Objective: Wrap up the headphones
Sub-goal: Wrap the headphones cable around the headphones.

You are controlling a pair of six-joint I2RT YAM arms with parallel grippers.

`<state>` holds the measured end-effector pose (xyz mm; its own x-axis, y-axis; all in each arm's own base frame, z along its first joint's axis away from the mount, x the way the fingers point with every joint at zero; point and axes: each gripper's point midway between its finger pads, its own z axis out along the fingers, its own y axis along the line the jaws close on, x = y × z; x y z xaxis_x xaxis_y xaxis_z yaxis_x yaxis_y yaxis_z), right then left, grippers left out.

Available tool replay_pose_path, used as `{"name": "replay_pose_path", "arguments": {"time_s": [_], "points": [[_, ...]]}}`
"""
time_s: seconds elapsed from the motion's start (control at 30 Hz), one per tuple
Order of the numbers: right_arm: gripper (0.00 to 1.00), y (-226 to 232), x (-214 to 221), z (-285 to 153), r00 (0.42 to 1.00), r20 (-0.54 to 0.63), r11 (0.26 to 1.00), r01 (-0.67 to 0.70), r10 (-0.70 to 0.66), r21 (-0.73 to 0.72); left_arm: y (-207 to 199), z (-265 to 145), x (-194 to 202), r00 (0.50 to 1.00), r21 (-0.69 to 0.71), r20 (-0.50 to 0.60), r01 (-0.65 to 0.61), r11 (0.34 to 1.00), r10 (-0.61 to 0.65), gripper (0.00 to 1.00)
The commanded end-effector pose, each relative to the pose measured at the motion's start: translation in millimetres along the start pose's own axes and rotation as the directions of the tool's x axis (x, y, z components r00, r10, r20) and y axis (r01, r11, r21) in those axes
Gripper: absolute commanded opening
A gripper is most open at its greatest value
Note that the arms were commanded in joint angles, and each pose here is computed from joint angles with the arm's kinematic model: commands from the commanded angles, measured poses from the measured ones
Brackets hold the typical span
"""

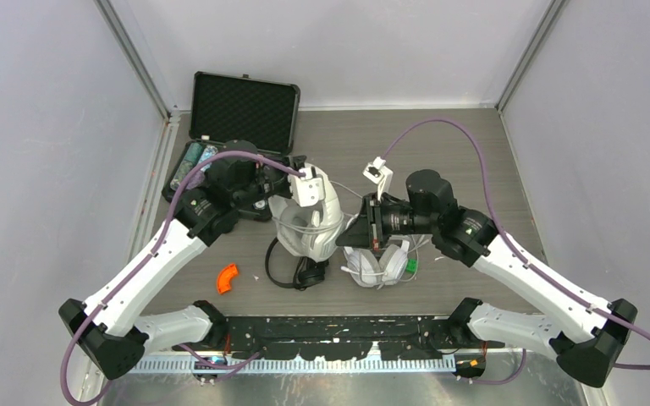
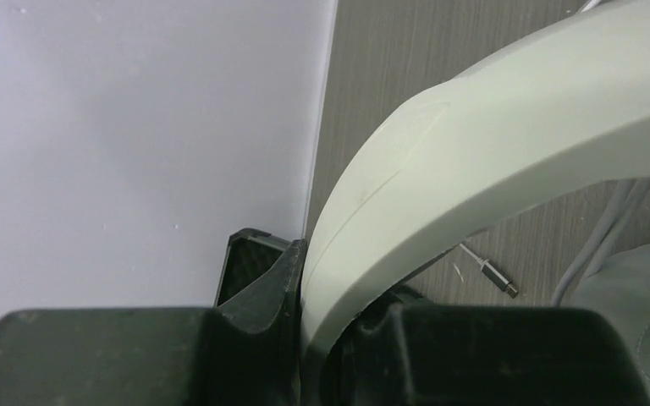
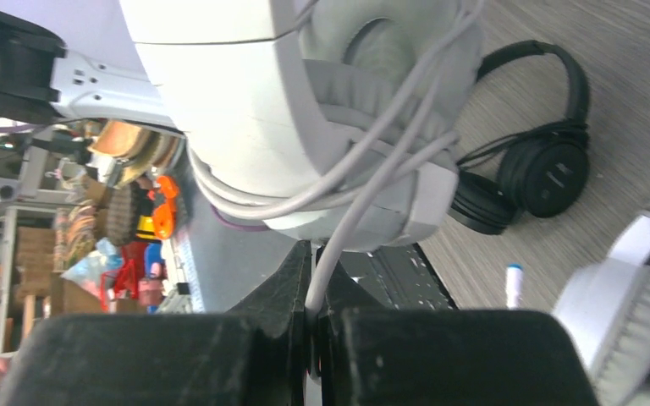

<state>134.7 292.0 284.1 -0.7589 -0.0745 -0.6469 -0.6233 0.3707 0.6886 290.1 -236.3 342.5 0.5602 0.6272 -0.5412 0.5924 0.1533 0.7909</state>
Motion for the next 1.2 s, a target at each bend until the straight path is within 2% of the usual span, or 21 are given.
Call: {"name": "replay_pose_path", "arguments": {"time_s": [0.0,0.3,0.43,0.83,1.03,1.17], "points": [[0.08,44.7,-29.5,-0.1,0.996,0.086,0.978,0.038,-0.020,-0.207,23.0,-5.6,25.6,0.990,-0.130,-0.133,0.018,0.991,-0.035,0.00],[0.07,45.9,-43.5,17.5,0.997,0.076,0.973,0.003,0.015,-0.231,43.4,-17.7,46.7,0.957,-0.283,-0.243,0.086,0.955,-0.158,0.00],[0.08,54.6,-58.1,21.3,0.994,0.100,0.966,-0.018,0.046,-0.259,42.6,-19.1,52.3,0.935,-0.315,-0.258,0.158,0.936,-0.244,0.00],[0.13,48.8,-67.6,37.7,0.993,0.107,0.963,-0.023,0.054,-0.268,51.9,-26.0,61.9,0.823,-0.427,-0.298,0.337,0.839,-0.483,0.00],[0.13,48.7,-82.8,38.8,0.985,0.171,0.969,0.008,0.036,-0.249,48.7,-22.9,62.4,0.786,-0.437,-0.301,0.391,0.810,-0.541,0.00],[0.13,52.2,-91.5,39.8,0.982,0.188,0.968,0.011,0.037,-0.251,47.9,-19.8,61.5,0.787,-0.437,-0.289,0.397,0.807,-0.544,0.00]]}}
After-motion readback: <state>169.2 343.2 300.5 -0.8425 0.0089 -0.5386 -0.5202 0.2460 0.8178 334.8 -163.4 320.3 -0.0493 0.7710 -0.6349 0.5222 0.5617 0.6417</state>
